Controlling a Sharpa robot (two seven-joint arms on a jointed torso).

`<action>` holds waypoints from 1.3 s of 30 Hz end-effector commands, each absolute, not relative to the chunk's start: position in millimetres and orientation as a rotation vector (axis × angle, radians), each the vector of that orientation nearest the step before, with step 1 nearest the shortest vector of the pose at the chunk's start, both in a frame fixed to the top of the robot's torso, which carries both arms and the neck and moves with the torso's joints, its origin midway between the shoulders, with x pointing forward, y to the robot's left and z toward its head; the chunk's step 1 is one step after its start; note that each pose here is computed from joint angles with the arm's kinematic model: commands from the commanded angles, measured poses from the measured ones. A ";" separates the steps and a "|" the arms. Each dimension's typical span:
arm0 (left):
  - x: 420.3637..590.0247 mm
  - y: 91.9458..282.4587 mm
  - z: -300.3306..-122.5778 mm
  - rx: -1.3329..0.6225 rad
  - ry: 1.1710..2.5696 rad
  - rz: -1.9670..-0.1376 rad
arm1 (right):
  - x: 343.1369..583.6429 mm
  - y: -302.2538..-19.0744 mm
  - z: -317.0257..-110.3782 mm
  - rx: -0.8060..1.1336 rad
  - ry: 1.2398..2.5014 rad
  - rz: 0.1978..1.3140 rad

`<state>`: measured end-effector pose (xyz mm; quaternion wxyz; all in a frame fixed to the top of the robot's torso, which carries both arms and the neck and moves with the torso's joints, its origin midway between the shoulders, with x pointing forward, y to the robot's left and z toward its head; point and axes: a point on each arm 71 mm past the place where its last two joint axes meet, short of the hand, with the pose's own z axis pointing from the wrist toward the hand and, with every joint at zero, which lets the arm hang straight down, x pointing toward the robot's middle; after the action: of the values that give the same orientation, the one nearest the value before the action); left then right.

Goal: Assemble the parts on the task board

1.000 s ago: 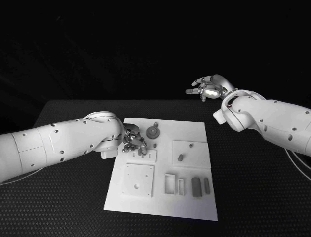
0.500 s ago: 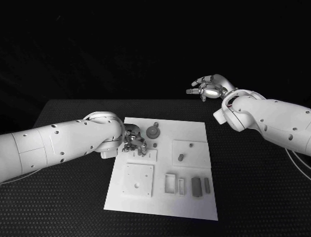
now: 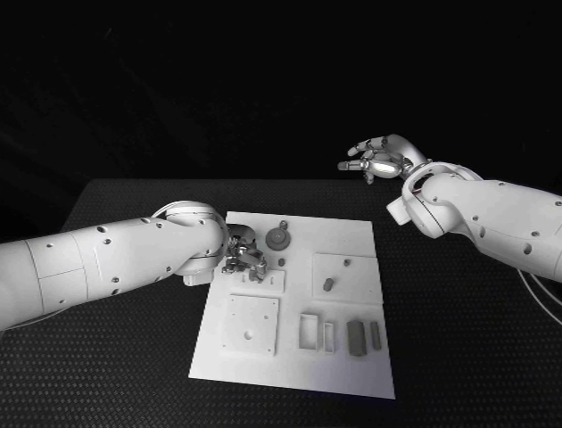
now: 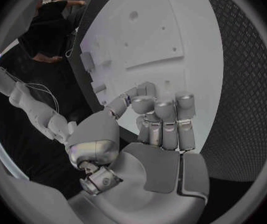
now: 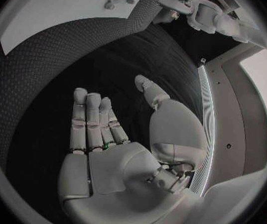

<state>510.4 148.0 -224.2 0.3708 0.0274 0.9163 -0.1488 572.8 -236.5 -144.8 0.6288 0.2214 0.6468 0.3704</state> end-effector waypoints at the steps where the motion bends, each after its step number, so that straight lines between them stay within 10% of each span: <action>1: 508.9 145.9 -225.0 0.127 2.360 -0.359 | 572.4 -234.6 -144.8 0.494 1.491 0.862; 39: 509.6 142.4 -226.6 0.125 2.337 -0.355 | 572.1 -233.4 -144.8 0.493 1.493 0.865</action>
<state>509.9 143.6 -226.4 0.3732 0.0489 0.9163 -0.1368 572.4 -235.2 -144.9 0.6269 0.2203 0.6482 0.3718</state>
